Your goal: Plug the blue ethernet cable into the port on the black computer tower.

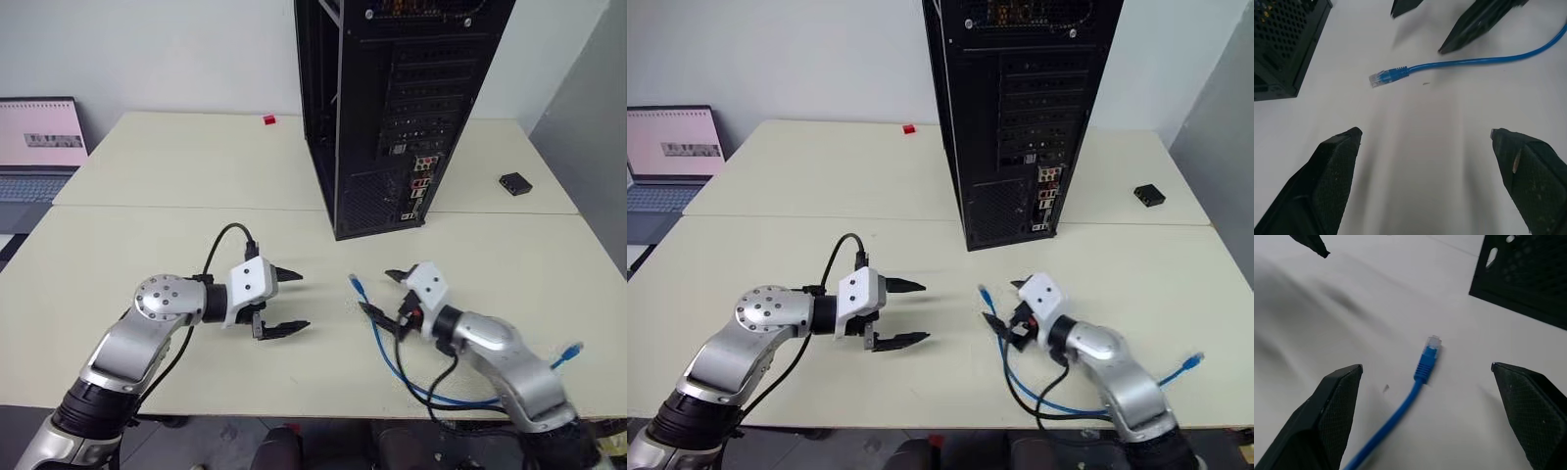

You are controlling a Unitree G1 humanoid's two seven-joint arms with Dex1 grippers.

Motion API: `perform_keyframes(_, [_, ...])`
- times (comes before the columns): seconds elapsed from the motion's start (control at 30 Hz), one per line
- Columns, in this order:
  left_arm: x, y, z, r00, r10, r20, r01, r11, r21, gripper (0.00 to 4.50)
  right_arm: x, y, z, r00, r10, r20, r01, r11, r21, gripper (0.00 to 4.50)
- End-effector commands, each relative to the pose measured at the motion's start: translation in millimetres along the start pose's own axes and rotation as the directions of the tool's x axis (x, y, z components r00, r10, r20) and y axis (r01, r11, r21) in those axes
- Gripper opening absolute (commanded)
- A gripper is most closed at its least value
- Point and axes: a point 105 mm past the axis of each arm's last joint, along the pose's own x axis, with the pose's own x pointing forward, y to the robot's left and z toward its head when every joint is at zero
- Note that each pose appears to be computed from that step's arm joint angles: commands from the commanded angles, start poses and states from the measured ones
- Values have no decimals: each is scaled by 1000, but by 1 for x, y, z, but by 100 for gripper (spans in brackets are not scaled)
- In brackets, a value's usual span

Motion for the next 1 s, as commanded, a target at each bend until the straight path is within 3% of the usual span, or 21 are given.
perform_keyframes(0.03, [-1, 5, 7, 1000, 12, 16, -13, 999, 47, 450, 10, -3, 8, 999, -22, 37, 24, 999, -37, 446])
perform_keyframes(0.13, [-2, 6, 5, 1000, 23, 17, -24, 998, 54, 450, 14, -9, -5, 997, -69, -20, 70, 997, 24, 446])
perform_keyframes(0.23, [-2, 5, 4, 999, 32, 19, -33, 998, 52, 450, 14, -8, -14, 995, -72, -66, 77, 995, 69, 393])
perform_keyframes(0.6, [3, 7, 2, 999, 36, 30, -37, 998, 48, 450, 20, -5, -12, 994, -63, -87, 65, 998, 22, 156])
perform_keyframes(0.8, [13, 8, 2, 999, -17, 44, 15, 999, 51, 450, 17, -3, 8, 998, 30, -54, -38, 988, -149, 22])
perform_keyframes(1.0, [19, 12, 6, 995, -90, 44, 86, 993, 78, 450, 9, 16, 32, 971, 234, -49, -235, 898, -372, 9])
